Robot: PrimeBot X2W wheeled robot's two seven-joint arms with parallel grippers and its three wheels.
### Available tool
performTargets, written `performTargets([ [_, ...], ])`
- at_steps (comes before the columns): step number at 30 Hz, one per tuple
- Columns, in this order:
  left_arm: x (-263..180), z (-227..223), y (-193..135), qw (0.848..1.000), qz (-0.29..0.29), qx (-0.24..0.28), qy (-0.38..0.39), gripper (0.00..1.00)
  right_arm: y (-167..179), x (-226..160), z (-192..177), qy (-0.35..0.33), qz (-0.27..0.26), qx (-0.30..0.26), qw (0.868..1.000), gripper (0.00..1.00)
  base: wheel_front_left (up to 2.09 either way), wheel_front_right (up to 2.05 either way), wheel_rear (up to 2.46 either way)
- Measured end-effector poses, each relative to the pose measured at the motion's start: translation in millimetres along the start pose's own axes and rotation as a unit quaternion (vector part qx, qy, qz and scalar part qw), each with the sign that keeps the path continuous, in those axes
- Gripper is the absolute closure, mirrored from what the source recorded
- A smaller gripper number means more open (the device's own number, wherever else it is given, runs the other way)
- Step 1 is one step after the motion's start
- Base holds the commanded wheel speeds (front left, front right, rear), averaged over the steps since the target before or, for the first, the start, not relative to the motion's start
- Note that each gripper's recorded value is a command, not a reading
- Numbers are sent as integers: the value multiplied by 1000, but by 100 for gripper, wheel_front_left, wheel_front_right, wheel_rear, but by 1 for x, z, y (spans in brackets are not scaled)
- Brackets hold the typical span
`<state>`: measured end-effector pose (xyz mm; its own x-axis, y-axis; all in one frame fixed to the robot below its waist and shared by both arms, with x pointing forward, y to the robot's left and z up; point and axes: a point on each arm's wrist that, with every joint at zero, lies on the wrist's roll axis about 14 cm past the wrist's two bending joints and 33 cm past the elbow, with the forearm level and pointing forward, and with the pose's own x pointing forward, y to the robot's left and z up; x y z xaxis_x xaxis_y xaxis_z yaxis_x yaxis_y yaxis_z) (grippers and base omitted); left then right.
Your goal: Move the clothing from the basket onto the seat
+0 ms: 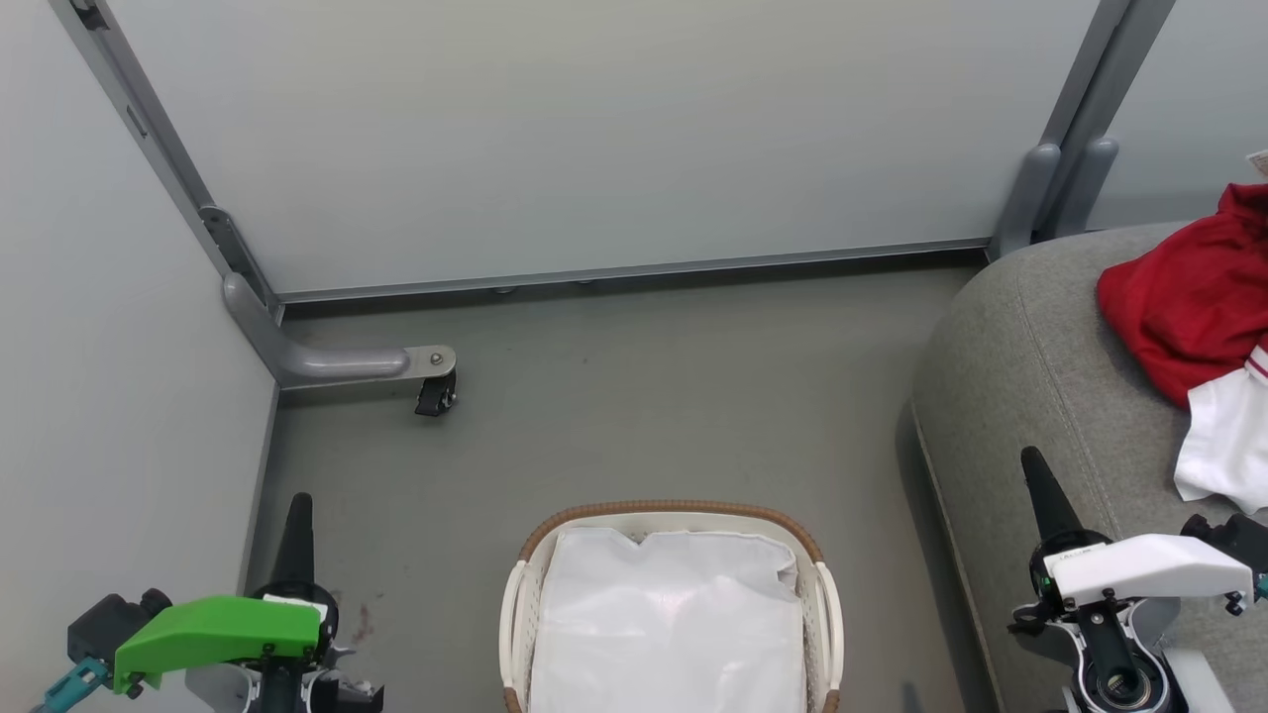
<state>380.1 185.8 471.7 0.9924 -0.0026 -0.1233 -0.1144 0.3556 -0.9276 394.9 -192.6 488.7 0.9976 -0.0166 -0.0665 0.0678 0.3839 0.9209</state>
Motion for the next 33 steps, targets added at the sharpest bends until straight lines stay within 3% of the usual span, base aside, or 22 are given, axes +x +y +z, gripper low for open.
performTargets([
  [33,2,16,-15,992,-31,-124,-9,100,8,-4,8,2,19,134,991,100,0,0,0],
])
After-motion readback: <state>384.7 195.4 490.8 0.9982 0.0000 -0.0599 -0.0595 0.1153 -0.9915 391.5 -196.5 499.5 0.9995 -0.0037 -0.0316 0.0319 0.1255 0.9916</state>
